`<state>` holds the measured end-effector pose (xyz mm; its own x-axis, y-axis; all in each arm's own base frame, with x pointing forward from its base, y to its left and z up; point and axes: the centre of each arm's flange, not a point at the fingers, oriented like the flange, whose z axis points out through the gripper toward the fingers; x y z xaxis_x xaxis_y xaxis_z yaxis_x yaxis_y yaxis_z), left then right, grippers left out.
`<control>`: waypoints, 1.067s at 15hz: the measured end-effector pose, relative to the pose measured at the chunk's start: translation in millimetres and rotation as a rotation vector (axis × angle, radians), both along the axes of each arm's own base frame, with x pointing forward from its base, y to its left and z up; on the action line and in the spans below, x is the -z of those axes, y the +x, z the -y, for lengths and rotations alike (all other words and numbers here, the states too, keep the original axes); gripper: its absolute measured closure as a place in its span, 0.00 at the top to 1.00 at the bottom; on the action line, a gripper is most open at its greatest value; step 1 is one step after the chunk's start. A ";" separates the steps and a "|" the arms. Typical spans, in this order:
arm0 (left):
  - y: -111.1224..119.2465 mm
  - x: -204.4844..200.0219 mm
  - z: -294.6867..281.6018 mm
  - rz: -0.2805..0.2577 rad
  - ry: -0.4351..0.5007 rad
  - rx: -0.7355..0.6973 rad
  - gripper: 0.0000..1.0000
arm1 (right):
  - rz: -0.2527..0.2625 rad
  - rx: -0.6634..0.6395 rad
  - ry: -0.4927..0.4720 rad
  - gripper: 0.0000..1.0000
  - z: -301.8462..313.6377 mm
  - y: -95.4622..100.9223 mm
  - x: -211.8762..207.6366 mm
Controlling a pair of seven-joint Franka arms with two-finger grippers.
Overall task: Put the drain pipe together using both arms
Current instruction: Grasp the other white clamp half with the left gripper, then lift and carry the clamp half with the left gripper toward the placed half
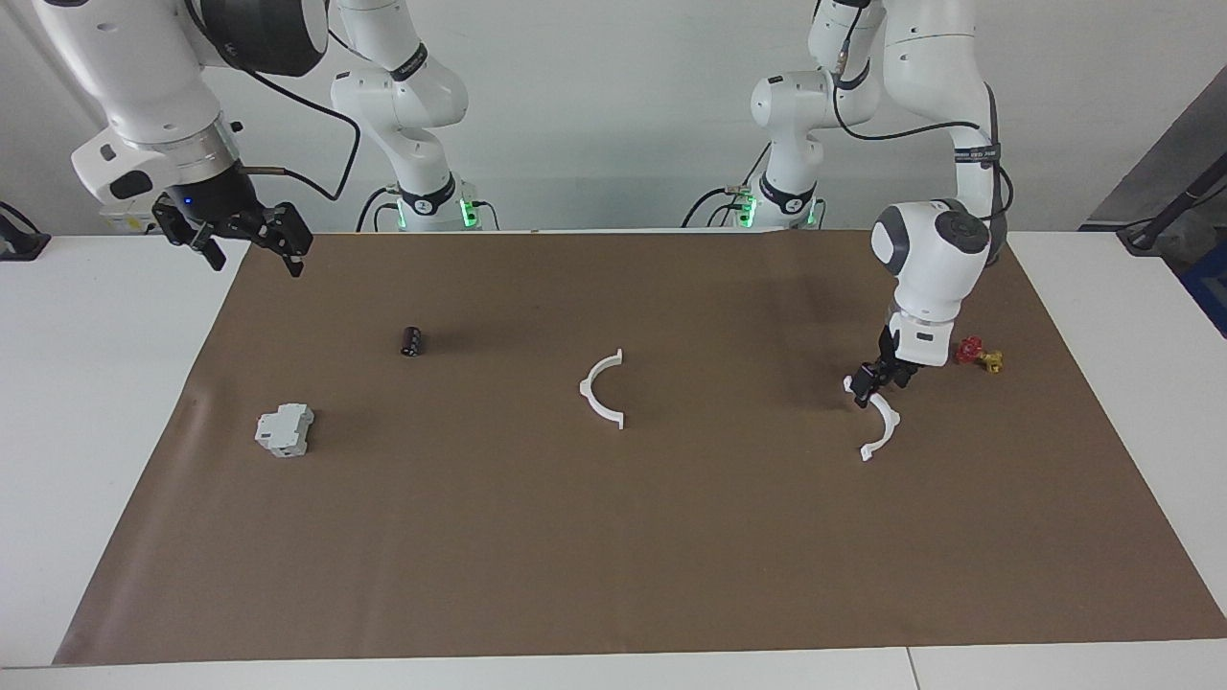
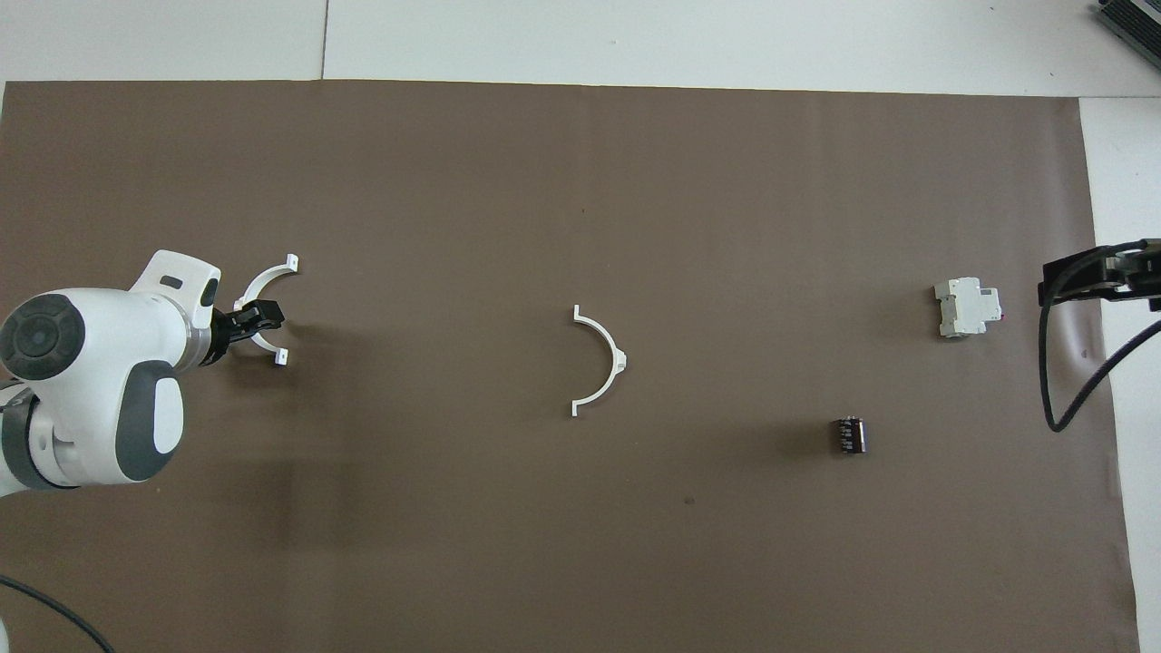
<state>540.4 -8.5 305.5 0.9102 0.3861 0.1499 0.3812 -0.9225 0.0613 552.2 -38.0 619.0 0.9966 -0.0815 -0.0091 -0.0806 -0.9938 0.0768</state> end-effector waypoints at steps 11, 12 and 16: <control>0.1 0.1 5.3 -0.002 -0.002 0.000 0.07 | -0.042 0.003 0.004 1.00 1.4 -6.1 15.7; 0.9 -1.2 9.6 -0.004 -0.003 0.000 0.07 | -0.050 0.003 0.005 1.00 1.4 -8.3 17.7; 15.1 -31.3 66.9 -0.045 -0.024 -0.081 0.07 | -0.052 0.002 0.007 1.00 1.2 -13.0 17.1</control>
